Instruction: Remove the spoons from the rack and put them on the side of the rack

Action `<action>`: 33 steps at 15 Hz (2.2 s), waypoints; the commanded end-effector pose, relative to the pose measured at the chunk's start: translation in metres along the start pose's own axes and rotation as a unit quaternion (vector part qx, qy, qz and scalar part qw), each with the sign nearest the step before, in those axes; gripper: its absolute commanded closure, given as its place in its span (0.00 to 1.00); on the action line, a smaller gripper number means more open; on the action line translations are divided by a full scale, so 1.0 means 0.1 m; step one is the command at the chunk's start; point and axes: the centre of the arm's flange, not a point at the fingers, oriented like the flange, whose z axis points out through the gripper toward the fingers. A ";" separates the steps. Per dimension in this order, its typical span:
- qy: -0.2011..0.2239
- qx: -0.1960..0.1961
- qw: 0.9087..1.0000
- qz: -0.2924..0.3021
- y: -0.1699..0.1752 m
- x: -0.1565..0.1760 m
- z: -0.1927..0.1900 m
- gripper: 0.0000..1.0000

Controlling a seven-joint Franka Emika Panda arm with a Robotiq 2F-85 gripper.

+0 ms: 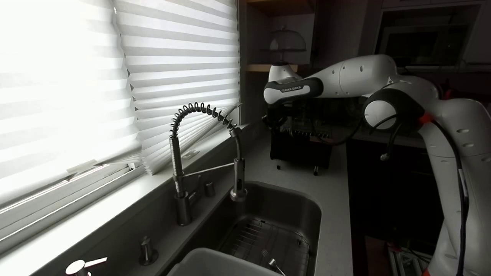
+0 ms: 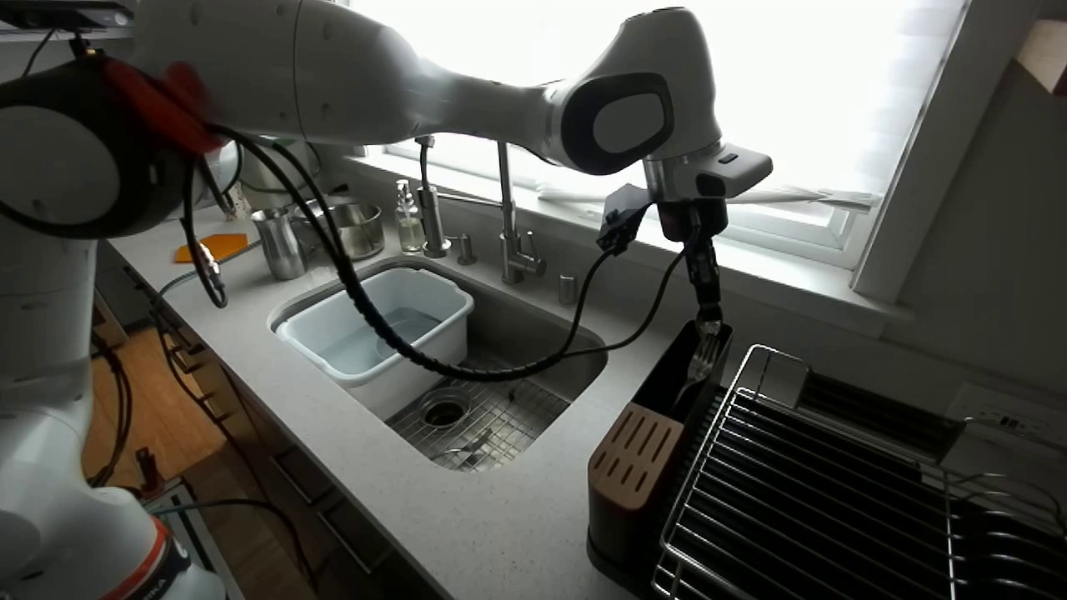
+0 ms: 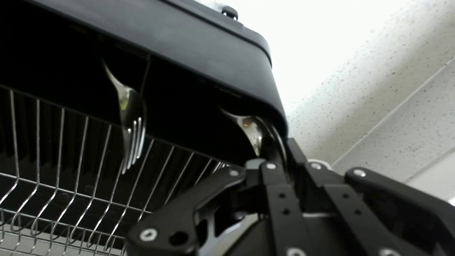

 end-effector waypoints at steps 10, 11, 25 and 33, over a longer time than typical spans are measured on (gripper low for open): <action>0.023 0.011 1.000 0.009 0.12 0.03 -0.56 0.99; 0.028 0.013 0.999 0.008 0.13 0.03 -0.63 0.99; 0.065 0.080 0.994 -0.023 0.10 -0.35 -1.77 0.99; -0.048 0.020 0.998 -0.017 0.03 -0.56 -1.50 0.99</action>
